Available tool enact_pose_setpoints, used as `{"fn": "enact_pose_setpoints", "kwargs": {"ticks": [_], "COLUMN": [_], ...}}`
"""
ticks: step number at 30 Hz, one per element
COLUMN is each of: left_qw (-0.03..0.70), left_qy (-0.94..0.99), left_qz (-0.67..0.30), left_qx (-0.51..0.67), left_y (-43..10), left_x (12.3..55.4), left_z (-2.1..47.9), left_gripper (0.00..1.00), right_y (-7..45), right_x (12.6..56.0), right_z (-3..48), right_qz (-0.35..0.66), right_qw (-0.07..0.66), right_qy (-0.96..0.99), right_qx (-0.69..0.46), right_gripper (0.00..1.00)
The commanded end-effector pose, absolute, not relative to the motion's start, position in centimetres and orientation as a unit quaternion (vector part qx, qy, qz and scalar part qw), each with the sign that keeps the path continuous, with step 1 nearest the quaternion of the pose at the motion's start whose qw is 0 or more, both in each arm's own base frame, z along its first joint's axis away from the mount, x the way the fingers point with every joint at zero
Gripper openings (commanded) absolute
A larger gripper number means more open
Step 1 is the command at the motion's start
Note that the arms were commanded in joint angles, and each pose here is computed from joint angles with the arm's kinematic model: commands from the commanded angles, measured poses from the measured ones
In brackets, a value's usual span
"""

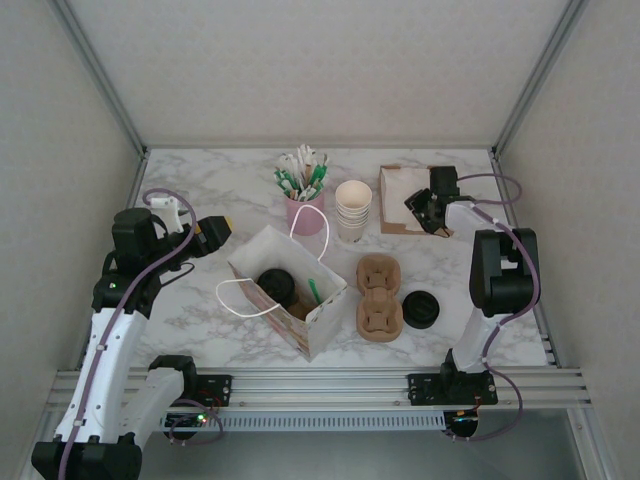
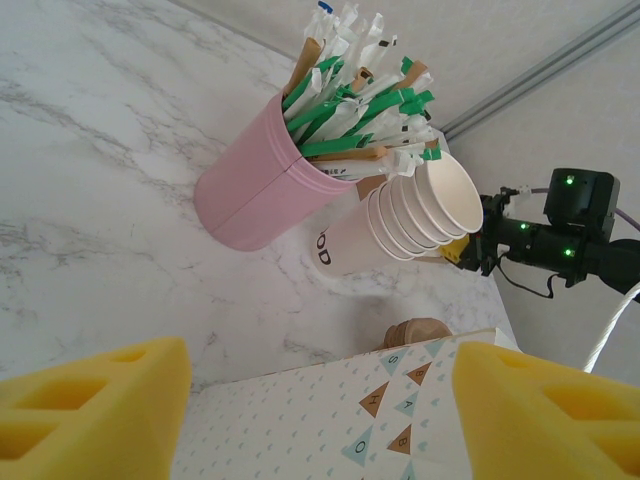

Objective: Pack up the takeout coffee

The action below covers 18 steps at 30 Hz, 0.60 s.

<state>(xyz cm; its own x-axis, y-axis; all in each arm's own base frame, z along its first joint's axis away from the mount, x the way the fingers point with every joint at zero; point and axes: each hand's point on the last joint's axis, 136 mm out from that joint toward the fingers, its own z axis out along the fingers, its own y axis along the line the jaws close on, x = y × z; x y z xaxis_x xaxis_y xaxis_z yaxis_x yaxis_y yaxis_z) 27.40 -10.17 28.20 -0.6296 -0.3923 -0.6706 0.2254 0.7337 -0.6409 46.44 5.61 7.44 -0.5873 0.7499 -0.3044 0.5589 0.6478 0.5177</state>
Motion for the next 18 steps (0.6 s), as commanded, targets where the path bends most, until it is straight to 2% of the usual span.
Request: {"fn": "enact_pose_setpoints", "kwargs": {"ticks": [1, 6, 10, 12, 18], "left_qw": [0.428, 0.428, 0.429, 0.428, 0.428], "left_qy": [0.827, 0.827, 0.827, 0.827, 0.827], "left_qz": [-0.360, -0.360, -0.361, -0.360, -0.360], "left_qx": [-0.049, -0.050, -0.049, -0.049, -0.050], "left_y": [-10.1, -10.1, -10.1, -10.1, -10.1], "left_x": [27.3, 27.3, 27.3, 27.3, 27.3], "left_z": [28.4, 28.4, 28.5, 28.5, 28.4], "left_gripper": [0.70, 0.70, 0.70, 0.70, 0.70], "right_y": [5.6, 5.3, 5.2, 5.2, 5.2], "right_x": [47.1, 47.1, 47.0, 47.1, 47.3], "right_z": [8.3, 7.9, 7.1, 6.8, 6.8], "right_qz": [0.198, 0.196, 0.189, 0.189, 0.190], "right_qw": [0.281, 0.289, 0.284, 0.284, 0.287], "right_qy": [0.859, 0.854, 0.856, 0.855, 0.853], "right_qx": [0.379, 0.385, 0.389, 0.391, 0.392], "right_gripper": [0.51, 0.49, 0.53, 0.52, 0.30]}}
